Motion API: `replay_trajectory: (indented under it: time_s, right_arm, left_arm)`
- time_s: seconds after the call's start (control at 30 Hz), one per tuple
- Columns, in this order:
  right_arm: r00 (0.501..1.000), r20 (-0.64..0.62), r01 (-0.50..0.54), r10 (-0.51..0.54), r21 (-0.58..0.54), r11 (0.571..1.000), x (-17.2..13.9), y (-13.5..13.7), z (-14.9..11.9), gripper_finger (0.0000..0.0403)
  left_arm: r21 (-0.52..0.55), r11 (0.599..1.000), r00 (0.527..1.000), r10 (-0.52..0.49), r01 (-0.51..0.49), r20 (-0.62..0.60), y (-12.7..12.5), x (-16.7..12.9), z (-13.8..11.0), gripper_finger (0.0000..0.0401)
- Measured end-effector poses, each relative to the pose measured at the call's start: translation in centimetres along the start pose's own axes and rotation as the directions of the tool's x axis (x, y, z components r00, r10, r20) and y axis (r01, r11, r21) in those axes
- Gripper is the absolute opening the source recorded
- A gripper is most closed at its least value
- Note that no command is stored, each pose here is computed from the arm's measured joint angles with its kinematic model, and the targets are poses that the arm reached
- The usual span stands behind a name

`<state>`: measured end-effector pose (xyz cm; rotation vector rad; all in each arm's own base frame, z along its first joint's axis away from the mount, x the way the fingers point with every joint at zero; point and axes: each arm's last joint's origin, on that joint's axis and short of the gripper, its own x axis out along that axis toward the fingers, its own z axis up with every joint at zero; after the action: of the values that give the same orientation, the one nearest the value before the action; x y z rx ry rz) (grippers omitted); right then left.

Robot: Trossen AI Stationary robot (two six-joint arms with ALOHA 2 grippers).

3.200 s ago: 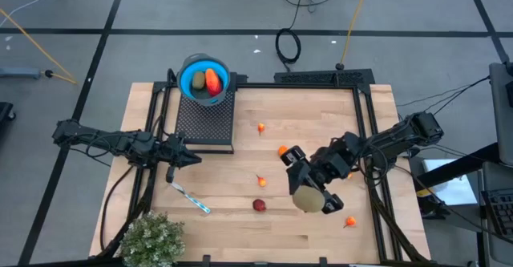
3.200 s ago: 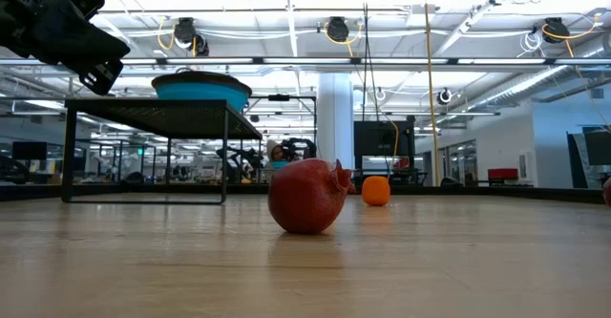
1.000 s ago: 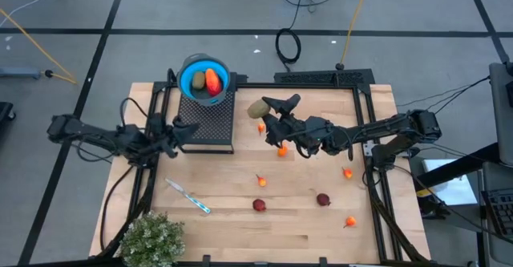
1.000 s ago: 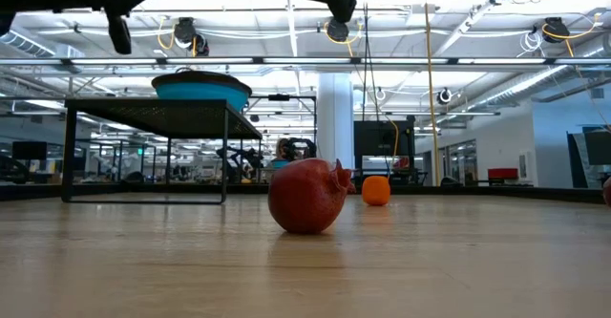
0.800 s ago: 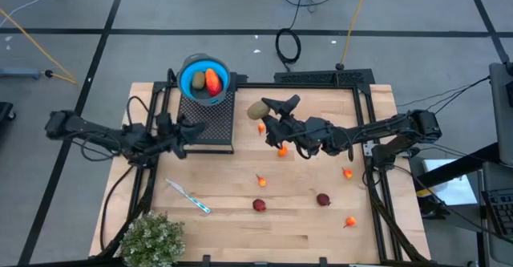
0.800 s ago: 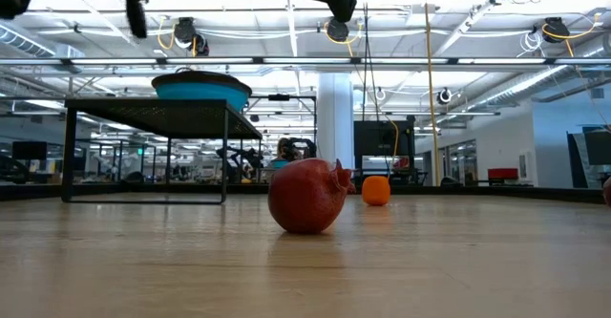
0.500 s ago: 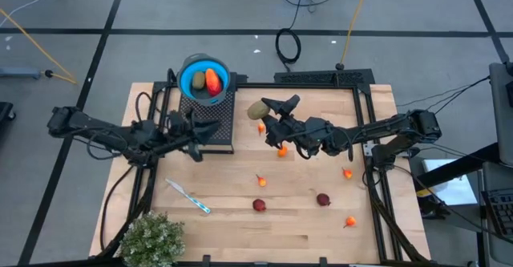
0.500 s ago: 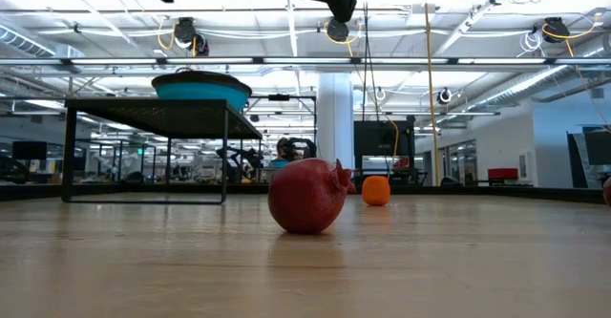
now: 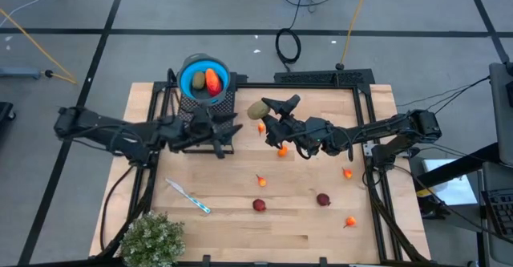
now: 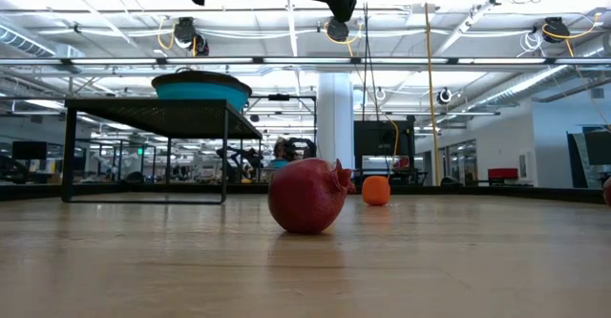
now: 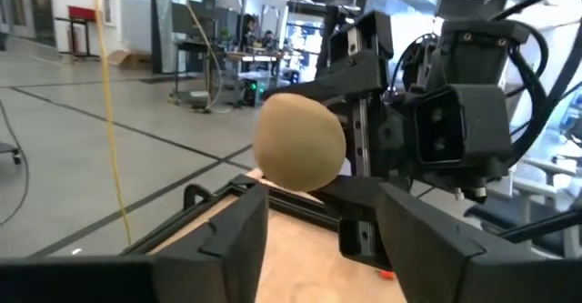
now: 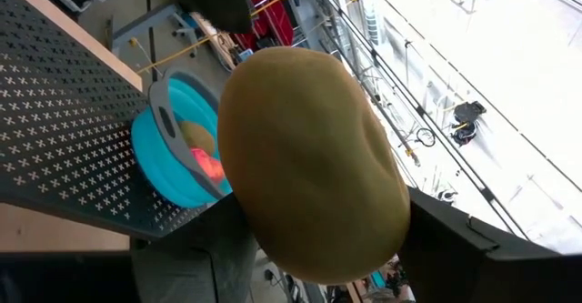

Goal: Pick & Place Fruit
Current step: Put the kiwi into the blue strainer bowl on the shelf

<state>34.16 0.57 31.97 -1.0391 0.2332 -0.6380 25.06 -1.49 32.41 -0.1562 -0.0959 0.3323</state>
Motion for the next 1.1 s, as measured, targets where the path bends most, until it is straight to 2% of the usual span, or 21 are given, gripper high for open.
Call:
replay_trajectory:
  time_s: [0.1, 0.3, 0.43, 0.57, 0.77, 0.87, 1.1]
  right_arm:
    - [1.000, 0.000, 0.000, 0.000, 0.000, 1.000, 0.0, 0.0, 0.0, 0.0213]
    - [1.000, -0.001, 0.000, 0.000, 0.000, 1.000, 0.0, 0.0, 0.0, 0.0213]
    - [1.000, -0.010, -0.009, 0.009, -0.007, 1.000, 0.0, 0.1, -0.1, 0.0213]
    - [1.000, -0.012, -0.014, 0.014, 0.034, 0.999, 0.0, 0.2, -0.1, 0.0213]
    - [0.999, -0.019, -0.025, 0.025, 0.027, 0.999, 0.0, 0.4, -0.2, 0.0213]
    - [0.999, -0.023, -0.030, 0.031, 0.021, 0.999, 0.0, 0.4, -0.2, 0.0213]
    - [0.999, -0.022, -0.032, 0.033, 0.019, 0.999, 0.0, 0.4, -0.2, 0.0218]
  left_arm:
    - [0.007, 1.000, 0.999, -0.025, 0.025, -0.020, 0.2, 1.1, -0.2, 0.0226]
    - [0.022, 1.000, 1.000, -0.001, 0.001, -0.031, 0.5, 3.5, -0.2, 0.0244]
    - [0.042, 0.999, 0.999, 0.024, -0.023, -0.034, 0.6, 5.0, 0.0, 0.0246]
    - [0.064, 0.997, 0.999, 0.038, -0.036, -0.028, 0.6, 6.2, 0.2, 0.0246]
    - [0.080, 0.996, 0.998, 0.045, -0.041, -0.038, 0.6, 7.1, 0.1, 0.0246]
    - [0.086, 0.996, 0.998, 0.044, -0.039, -0.053, 0.6, 7.1, -0.1, 0.0236]
    - [0.088, 0.995, 0.997, 0.045, -0.039, -0.059, 0.6, 7.1, -0.2, 0.0181]
